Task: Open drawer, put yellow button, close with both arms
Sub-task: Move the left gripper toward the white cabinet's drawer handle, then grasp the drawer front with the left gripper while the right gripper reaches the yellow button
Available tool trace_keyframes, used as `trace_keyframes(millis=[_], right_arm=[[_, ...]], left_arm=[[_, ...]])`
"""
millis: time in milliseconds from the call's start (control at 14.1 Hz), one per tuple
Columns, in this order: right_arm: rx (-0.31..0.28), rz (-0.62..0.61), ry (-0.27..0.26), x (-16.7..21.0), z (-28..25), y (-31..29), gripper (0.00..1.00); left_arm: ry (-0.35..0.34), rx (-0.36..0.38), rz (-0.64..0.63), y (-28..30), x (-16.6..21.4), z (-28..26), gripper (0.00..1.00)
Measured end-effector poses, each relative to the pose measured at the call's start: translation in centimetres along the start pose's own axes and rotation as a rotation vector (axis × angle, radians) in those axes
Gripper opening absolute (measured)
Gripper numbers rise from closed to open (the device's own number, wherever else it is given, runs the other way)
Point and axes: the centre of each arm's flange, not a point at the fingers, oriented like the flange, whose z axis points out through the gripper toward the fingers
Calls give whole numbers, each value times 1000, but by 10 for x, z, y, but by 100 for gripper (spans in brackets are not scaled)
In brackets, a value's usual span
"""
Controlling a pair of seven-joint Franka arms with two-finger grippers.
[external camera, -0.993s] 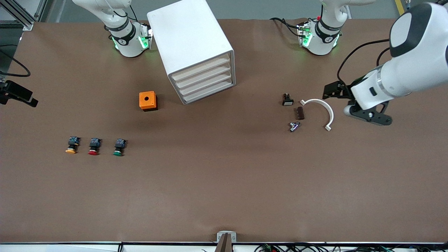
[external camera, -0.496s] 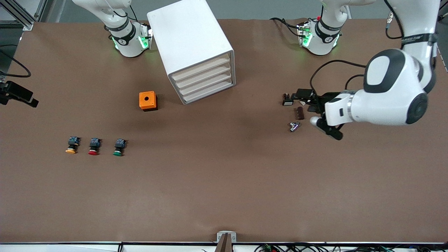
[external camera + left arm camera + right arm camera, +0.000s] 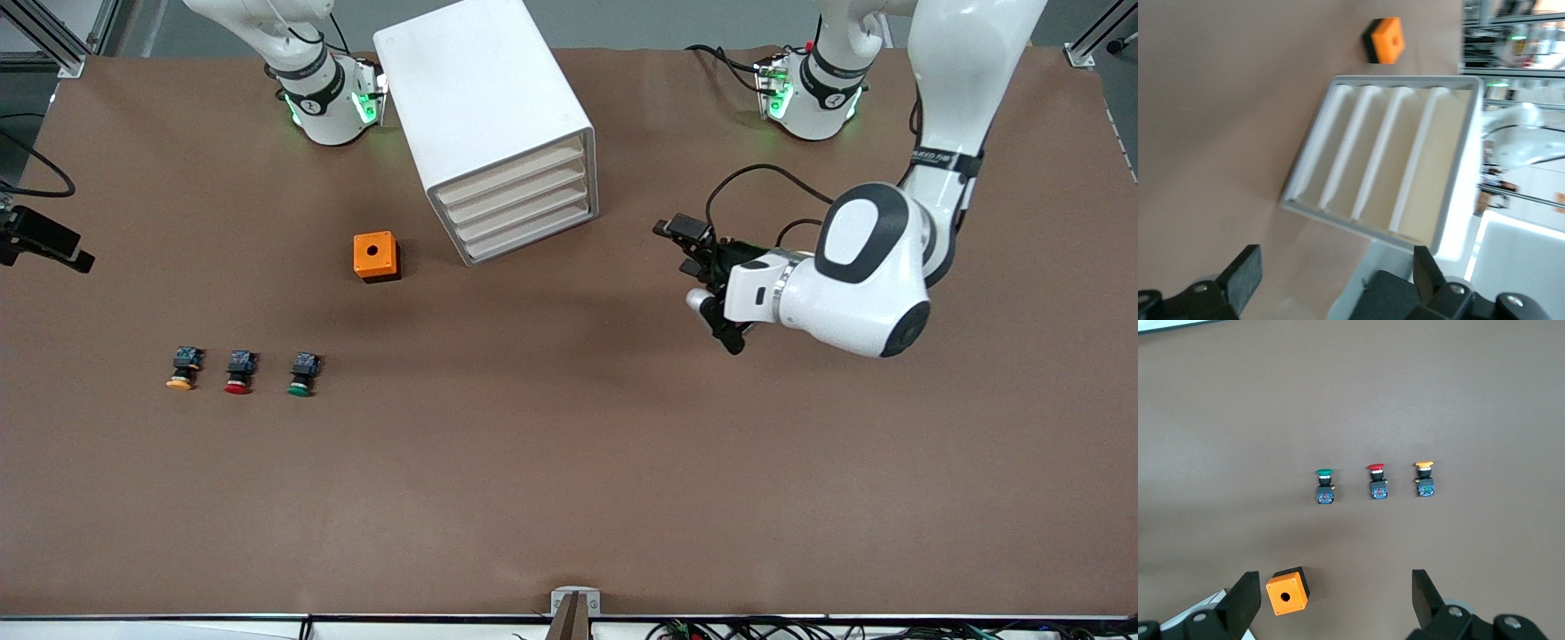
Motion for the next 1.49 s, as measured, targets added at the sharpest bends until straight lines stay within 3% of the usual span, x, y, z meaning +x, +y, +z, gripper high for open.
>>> trace_keyframes(millis=[354,567,922,1134,1489], right_arm=[[-7,5,0,0,0,3,100],[-10,22,5,1,-1,13,100],[-89,37,2,1,0,32,100],[-96,36,-39,9,21,63,100],[-134,8,-92,33,72,99,100]], left_arm=[[-1,-241,53,-34,22,60,100],[-14,-343,42,-29,30,96,100],[12,-387,44,-16,33,153,96],[41,-433,73,-16,28,186,88],[83,-459,89,-11,23,230,83]])
